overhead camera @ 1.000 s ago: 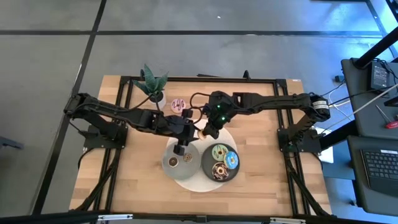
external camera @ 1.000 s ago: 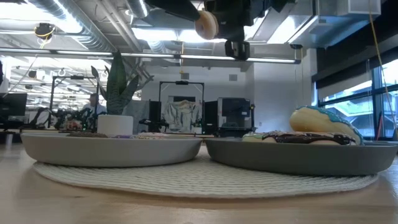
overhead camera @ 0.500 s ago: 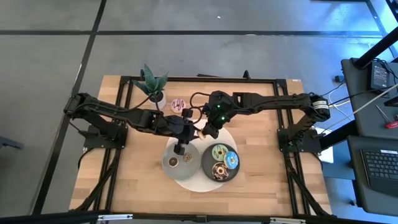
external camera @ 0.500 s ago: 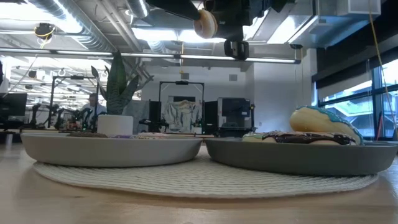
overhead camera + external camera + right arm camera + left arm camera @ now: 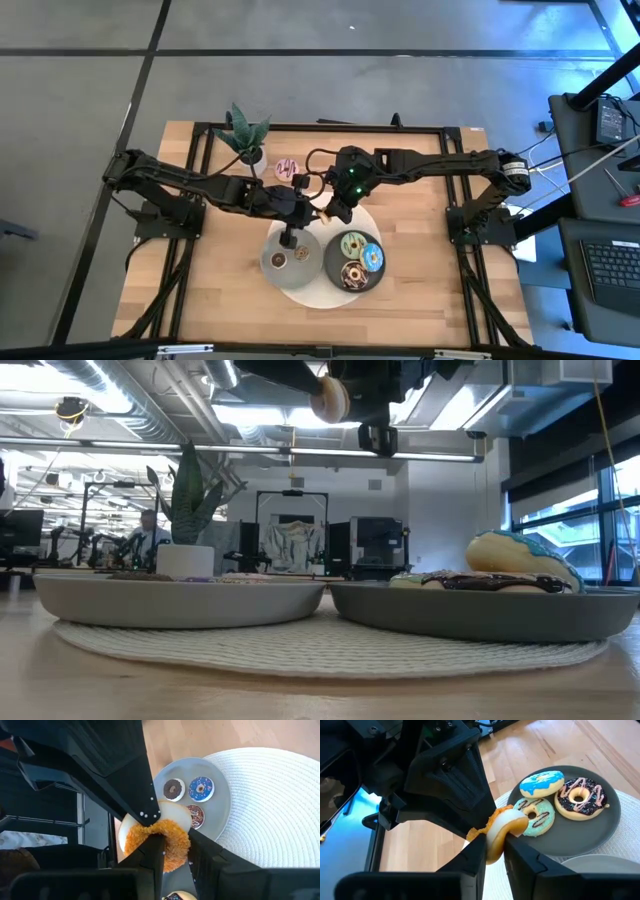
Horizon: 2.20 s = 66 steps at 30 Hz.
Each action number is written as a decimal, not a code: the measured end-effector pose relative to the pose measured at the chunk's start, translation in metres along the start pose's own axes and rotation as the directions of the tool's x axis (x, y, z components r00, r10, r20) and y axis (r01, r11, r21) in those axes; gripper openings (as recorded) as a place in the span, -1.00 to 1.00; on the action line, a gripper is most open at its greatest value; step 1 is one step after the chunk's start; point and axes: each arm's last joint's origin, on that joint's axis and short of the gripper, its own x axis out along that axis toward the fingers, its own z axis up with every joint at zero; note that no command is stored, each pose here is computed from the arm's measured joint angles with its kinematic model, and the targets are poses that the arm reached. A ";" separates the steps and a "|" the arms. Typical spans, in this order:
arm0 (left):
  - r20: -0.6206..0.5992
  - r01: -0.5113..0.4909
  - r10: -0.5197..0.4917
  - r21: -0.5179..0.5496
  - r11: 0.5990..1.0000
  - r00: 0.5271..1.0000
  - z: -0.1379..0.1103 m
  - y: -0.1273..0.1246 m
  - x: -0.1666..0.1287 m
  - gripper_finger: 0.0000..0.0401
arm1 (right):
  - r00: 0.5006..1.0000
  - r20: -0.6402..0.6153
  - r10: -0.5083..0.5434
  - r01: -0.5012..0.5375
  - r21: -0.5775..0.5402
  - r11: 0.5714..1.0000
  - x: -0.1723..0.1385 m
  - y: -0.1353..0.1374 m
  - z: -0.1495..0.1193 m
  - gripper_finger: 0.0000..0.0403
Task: Pick & Place donuts
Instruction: Put the small yellow donut on the light gray plate
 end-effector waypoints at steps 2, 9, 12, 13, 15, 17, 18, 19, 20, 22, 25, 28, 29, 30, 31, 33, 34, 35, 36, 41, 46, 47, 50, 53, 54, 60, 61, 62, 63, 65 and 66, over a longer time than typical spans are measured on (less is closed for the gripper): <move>-0.001 0.000 0.000 0.000 1.000 1.000 0.000 0.000 0.000 -0.72 | 1.000 0.000 0.000 0.000 0.000 1.000 0.000 0.000 0.000 -0.60; -0.008 -0.005 0.005 0.001 1.000 1.000 -0.001 0.000 0.000 -0.78 | 0.999 0.022 -0.039 0.039 -0.005 0.999 0.000 -0.001 0.001 -0.60; -0.008 -0.005 0.005 0.001 1.000 1.000 -0.001 0.000 0.000 -0.79 | 0.999 0.020 -0.034 0.034 -0.015 0.999 0.000 -0.001 0.001 -0.60; -0.008 -0.005 0.005 0.001 1.000 1.000 -0.001 0.000 0.000 -0.80 | 0.999 0.020 -0.035 0.036 -0.022 0.999 0.000 -0.001 0.001 -0.60; -0.008 -0.007 0.007 0.001 1.000 1.000 -0.001 0.000 0.000 -0.81 | 0.999 0.025 -0.041 0.041 -0.026 0.999 0.000 -0.001 0.001 -0.60; -0.009 -0.012 0.012 0.001 1.000 1.000 -0.001 0.000 0.000 -0.81 | 0.999 0.031 -0.038 0.039 -0.029 0.999 0.000 -0.001 0.001 -0.57; -0.010 -0.014 0.014 0.001 1.000 1.000 -0.001 0.000 0.000 -0.82 | 0.999 0.032 -0.037 0.038 -0.033 0.999 0.000 -0.001 0.001 -0.54; -0.010 -0.014 0.014 0.001 1.000 1.000 -0.001 0.000 0.000 -0.82 | 0.999 0.034 -0.037 0.038 -0.036 0.999 0.000 -0.001 0.002 -0.49; -0.009 -0.013 0.013 0.001 1.000 1.000 -0.001 0.000 0.000 -0.82 | 0.999 0.034 -0.038 0.039 -0.037 0.999 0.000 -0.001 0.002 -0.43; -0.009 -0.013 0.013 0.001 1.000 1.000 -0.001 0.000 0.000 -0.82 | 0.999 0.035 -0.042 0.043 -0.035 0.998 0.000 -0.001 0.002 -0.29; -0.007 -0.013 0.013 0.000 1.000 1.000 0.000 0.000 -0.001 -0.83 | 0.998 0.031 -0.051 0.051 -0.023 0.998 -0.001 -0.003 0.002 -0.04; -0.003 -0.012 0.012 -0.006 1.000 1.000 0.000 0.000 -0.001 -0.83 | 0.998 0.013 -0.062 0.061 0.019 0.998 -0.005 -0.006 0.001 0.15; -0.004 -0.011 0.011 -0.009 1.000 1.000 0.000 -0.001 -0.001 -0.84 | 0.998 0.008 -0.063 0.063 0.029 0.998 -0.007 -0.007 0.001 0.20; -0.006 -0.010 0.010 -0.009 1.000 1.000 0.000 -0.001 -0.001 -0.83 | 0.998 0.006 -0.064 0.064 0.034 0.997 -0.008 -0.008 0.001 0.24; -0.007 -0.010 0.010 -0.009 1.000 1.000 0.000 -0.001 -0.001 -0.83 | 0.998 0.005 -0.061 0.061 0.035 0.998 -0.009 -0.008 0.001 0.28; -0.015 -0.007 0.007 -0.020 1.000 1.000 -0.001 -0.001 -0.002 -0.84 | 0.999 0.011 -0.051 0.051 0.034 0.998 -0.013 -0.008 0.002 0.33; -0.020 -0.005 0.004 -0.033 0.999 1.000 -0.002 -0.001 -0.003 -0.84 | 0.999 0.017 -0.046 0.045 0.034 0.998 -0.017 -0.007 0.003 0.34; -0.031 -0.001 0.000 -0.045 0.999 1.000 -0.003 -0.001 -0.003 -0.84 | 0.999 0.020 -0.043 0.042 0.035 0.999 -0.021 -0.006 0.003 0.35; -0.043 0.001 -0.004 -0.059 0.998 0.999 -0.004 -0.001 -0.003 -0.84 | 0.999 0.027 -0.042 0.041 0.033 0.999 -0.026 -0.005 0.003 0.35; -0.064 0.002 -0.008 -0.086 0.996 0.998 -0.005 -0.005 -0.004 -0.84 | 0.996 0.070 -0.054 0.052 0.021 0.998 -0.050 -0.004 0.005 0.34; -0.118 0.026 -0.042 -0.133 0.991 0.992 -0.010 -0.012 -0.008 -0.84 | 0.979 0.137 -0.153 0.150 0.027 0.988 -0.064 -0.005 0.005 0.34; -0.123 0.038 -0.057 -0.152 0.988 0.991 -0.010 -0.013 -0.009 -0.84 | 0.974 0.136 -0.180 0.178 0.028 0.984 -0.065 -0.006 0.005 0.34; -0.160 0.080 -0.111 -0.192 0.978 0.981 -0.014 -0.017 -0.015 -0.84 | 0.958 0.150 -0.245 0.244 0.029 0.969 -0.067 -0.010 0.005 0.34; -0.196 0.116 -0.154 -0.191 0.975 0.968 -0.016 -0.028 -0.019 -0.84 | 0.939 0.163 -0.301 0.298 0.047 0.953 -0.068 -0.014 0.005 0.33; -0.207 0.128 -0.166 -0.182 0.975 0.964 -0.017 -0.032 -0.021 -0.84 | 0.935 0.170 -0.311 0.307 0.050 0.950 -0.068 -0.015 0.006 0.33; -0.181 0.193 -0.224 -0.172 0.966 0.958 -0.012 -0.055 -0.031 -0.84 | 0.928 0.171 -0.331 0.318 0.099 0.943 -0.069 -0.016 0.006 0.33; -0.178 0.189 -0.218 -0.167 0.968 0.960 -0.012 -0.059 -0.034 -0.84 | 0.928 0.168 -0.332 0.317 0.111 0.942 -0.069 -0.017 0.005 0.33; -0.179 0.178 -0.206 -0.161 0.971 0.962 -0.012 -0.063 -0.037 -0.84 | 0.928 0.161 -0.335 0.319 0.116 0.940 -0.069 -0.017 0.005 0.33; -0.174 0.154 -0.183 -0.165 0.974 0.968 -0.012 -0.068 -0.039 -0.84 | 0.929 0.152 -0.337 0.322 0.118 0.939 -0.069 -0.016 0.003 0.33; -0.155 0.100 -0.133 -0.202 0.974 0.979 -0.012 -0.077 -0.043 -0.84 | 0.930 0.133 -0.342 0.328 0.117 0.937 -0.068 -0.015 0.001 0.33; -0.140 0.080 -0.113 -0.223 0.971 0.984 -0.013 -0.081 -0.046 -0.84 | 0.930 0.124 -0.347 0.333 0.115 0.936 -0.067 -0.015 0.000 0.33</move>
